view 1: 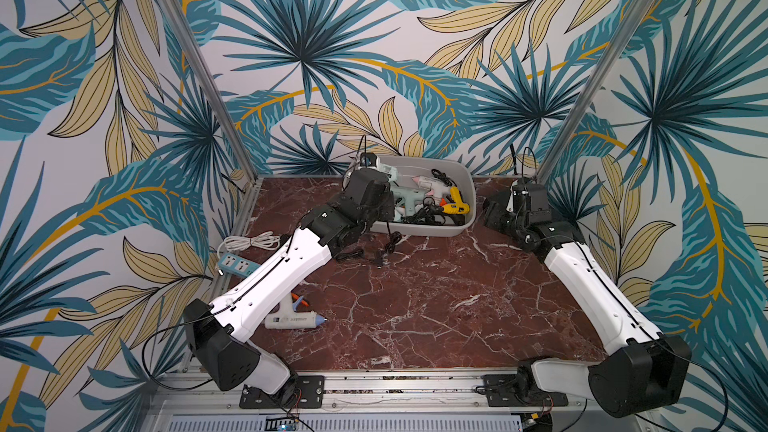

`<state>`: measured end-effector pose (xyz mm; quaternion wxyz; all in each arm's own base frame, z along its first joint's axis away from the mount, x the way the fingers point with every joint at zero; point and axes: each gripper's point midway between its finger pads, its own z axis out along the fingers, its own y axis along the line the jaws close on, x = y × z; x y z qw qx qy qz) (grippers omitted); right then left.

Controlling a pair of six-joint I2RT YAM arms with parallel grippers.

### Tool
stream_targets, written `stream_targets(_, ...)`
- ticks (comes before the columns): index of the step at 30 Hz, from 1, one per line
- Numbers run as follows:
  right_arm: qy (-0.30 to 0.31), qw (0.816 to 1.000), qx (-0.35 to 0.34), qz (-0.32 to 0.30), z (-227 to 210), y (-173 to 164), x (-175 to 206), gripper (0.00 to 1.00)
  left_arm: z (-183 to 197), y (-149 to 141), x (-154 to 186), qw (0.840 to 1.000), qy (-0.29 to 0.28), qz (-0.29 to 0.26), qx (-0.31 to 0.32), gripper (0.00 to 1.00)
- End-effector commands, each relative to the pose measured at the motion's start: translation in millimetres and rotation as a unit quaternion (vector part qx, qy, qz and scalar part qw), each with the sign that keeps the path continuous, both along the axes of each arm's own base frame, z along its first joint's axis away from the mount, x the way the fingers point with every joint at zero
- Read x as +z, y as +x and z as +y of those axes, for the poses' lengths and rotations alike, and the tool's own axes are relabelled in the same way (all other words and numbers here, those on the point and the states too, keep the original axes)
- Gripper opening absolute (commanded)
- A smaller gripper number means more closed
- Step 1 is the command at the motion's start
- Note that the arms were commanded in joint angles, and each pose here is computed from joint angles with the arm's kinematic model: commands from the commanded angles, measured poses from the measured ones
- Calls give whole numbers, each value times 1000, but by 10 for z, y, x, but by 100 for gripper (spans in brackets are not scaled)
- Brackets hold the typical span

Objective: Put the hot melt glue gun into the storage box
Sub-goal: Pick up the hot melt adhesive gun from the center of the board, then place the hot melt adhesive gun in the storage box.

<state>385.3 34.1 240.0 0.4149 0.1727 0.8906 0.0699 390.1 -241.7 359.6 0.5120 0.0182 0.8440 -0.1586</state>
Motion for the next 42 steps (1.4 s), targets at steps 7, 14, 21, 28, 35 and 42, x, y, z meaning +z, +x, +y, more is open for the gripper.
stream_targets(7, 18, 1000, 7, 1, 71, -34, -100, 68, 233, 696, 784, 992, 27, -116, 48, 0)
stream_targets(14, 22, 1000, 8, 5, 85, -61, -127, 68, 563, 1202, 691, 982, 87, -117, 117, 0)
stream_targets(21, 28, 1000, 11, 6, 110, -78, -126, 68, 644, 1666, 119, 985, 98, -63, 127, 0)
stream_targets(28, 33, 999, 14, 2, 129, -111, -83, 68, 236, 2013, -550, 994, 74, 1, 77, 0)
stream_targets(35, 35, 999, 16, 4, 140, -140, -80, 68, -61, 2262, -1001, 998, 39, 18, 47, 0)
stream_targets(42, 39, 999, 19, 10, 169, -151, -107, 68, -301, 2422, -1452, 999, 7, 37, 19, 0)
